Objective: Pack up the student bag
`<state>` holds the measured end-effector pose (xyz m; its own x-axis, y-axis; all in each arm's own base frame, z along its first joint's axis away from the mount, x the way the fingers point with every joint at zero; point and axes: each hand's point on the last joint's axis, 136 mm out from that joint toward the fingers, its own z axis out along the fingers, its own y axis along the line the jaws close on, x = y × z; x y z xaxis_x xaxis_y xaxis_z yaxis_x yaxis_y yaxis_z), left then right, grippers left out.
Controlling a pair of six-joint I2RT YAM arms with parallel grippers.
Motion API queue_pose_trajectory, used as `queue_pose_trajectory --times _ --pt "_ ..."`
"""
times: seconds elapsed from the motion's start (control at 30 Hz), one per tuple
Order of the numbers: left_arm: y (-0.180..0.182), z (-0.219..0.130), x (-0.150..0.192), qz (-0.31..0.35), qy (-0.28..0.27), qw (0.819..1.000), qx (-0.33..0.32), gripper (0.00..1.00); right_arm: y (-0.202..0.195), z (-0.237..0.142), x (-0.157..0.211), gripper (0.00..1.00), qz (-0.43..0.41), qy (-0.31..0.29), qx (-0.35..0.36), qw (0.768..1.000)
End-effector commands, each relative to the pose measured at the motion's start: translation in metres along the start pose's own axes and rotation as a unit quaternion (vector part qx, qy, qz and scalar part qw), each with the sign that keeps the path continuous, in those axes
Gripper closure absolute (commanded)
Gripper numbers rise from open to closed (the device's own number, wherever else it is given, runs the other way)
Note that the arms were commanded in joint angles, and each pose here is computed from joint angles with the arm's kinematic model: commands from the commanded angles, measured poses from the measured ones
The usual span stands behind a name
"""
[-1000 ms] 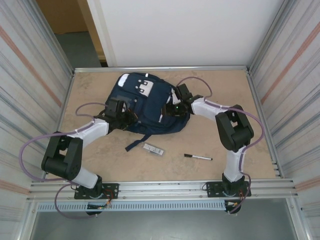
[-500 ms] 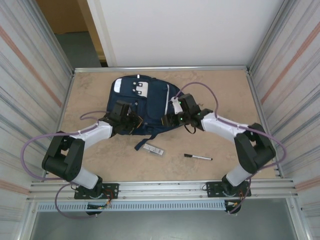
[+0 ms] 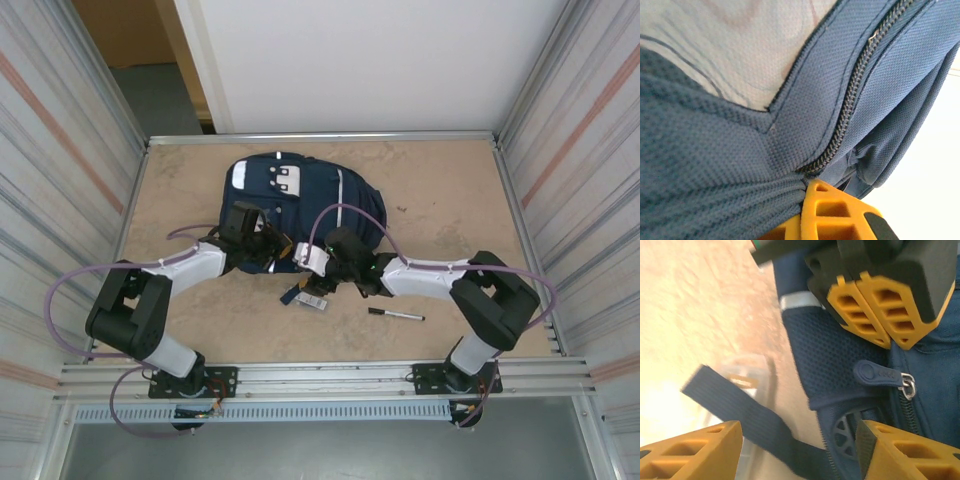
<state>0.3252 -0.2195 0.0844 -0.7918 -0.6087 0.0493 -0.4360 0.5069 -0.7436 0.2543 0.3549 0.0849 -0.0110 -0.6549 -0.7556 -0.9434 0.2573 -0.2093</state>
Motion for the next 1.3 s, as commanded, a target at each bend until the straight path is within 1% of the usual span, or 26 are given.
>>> queue_pose_trajectory --times 0.0,0.07,0.23,0.33,0.4,0.43,0.5,0.53,0.57,0.6,0.7,0.77,0.8,0.9,0.93,1.0,1.03,1.13,1.2,1.27 --pt "-0.009 -0.010 0.020 0.022 0.037 0.999 0.023 1.00 -0.028 0.000 -0.030 0.39 -0.070 -0.062 0.064 0.994" --pt "-0.007 -0.013 0.020 0.023 0.032 0.999 0.024 1.00 -0.029 0.002 -0.030 0.39 -0.072 -0.067 0.070 0.993" --pt "-0.009 -0.016 0.025 0.028 0.049 0.998 0.040 1.00 -0.025 0.012 -0.032 0.39 -0.080 -0.061 0.076 0.992" --pt "-0.013 -0.017 0.028 0.040 0.052 0.996 0.052 1.00 -0.029 0.020 -0.031 0.42 -0.099 -0.048 0.098 0.989" --pt "-0.012 -0.018 0.030 0.040 0.053 0.996 0.056 1.00 -0.028 0.020 -0.031 0.52 -0.103 -0.049 0.106 0.988" --pt "-0.013 -0.019 0.031 0.041 0.054 0.996 0.059 1.00 -0.027 0.020 -0.030 0.59 -0.102 -0.050 0.105 0.988" --pt "-0.011 -0.021 0.031 0.044 0.051 0.996 0.059 1.00 -0.029 0.019 -0.032 0.70 -0.095 -0.058 0.114 0.987" --pt "-0.009 -0.022 0.031 0.045 0.047 0.996 0.057 1.00 -0.029 0.017 -0.033 0.78 -0.089 -0.059 0.117 0.987" --pt "-0.006 -0.023 0.029 0.043 0.042 0.997 0.053 1.00 -0.029 0.012 -0.037 0.80 -0.079 -0.063 0.121 0.988" --pt "-0.003 -0.023 0.028 0.041 0.038 0.997 0.051 1.00 -0.029 0.008 -0.042 0.81 -0.068 -0.069 0.122 0.988" --pt "0.000 -0.024 0.026 0.037 0.037 0.997 0.052 1.00 -0.027 -0.002 -0.047 0.84 -0.013 -0.081 0.113 0.990" --pt "0.003 -0.024 0.024 0.032 0.035 0.998 0.051 1.00 -0.027 -0.004 -0.043 0.92 0.029 -0.070 0.110 0.991" --pt "0.004 -0.024 0.024 0.030 0.035 0.998 0.050 1.00 -0.029 -0.005 -0.040 0.94 0.052 -0.062 0.112 0.990" --pt "0.004 -0.023 0.024 0.032 0.037 0.998 0.050 1.00 -0.024 -0.004 -0.033 0.94 0.118 -0.050 0.092 0.987" --pt "0.006 -0.022 0.025 0.029 0.038 0.998 0.047 1.00 -0.025 -0.006 -0.029 0.94 0.140 -0.042 0.095 0.985" --pt "0.007 -0.021 0.025 0.023 0.038 0.998 0.047 1.00 -0.032 -0.011 -0.022 0.94 0.192 -0.032 0.106 0.975" --pt "0.008 -0.021 0.024 0.021 0.038 0.998 0.047 1.00 -0.037 -0.015 -0.018 0.94 0.231 -0.034 0.107 0.966" --pt "0.010 -0.022 0.024 0.021 0.036 0.998 0.046 1.00 -0.041 -0.020 -0.014 0.95 0.336 -0.061 0.073 0.937" --pt "0.013 -0.022 0.022 0.018 0.028 0.999 0.042 1.00 -0.037 -0.023 -0.017 0.96 0.375 -0.068 0.045 0.923" --pt "0.013 -0.022 0.020 0.014 0.023 0.999 0.042 1.00 -0.035 -0.025 -0.017 0.96 0.400 -0.066 0.041 0.913"
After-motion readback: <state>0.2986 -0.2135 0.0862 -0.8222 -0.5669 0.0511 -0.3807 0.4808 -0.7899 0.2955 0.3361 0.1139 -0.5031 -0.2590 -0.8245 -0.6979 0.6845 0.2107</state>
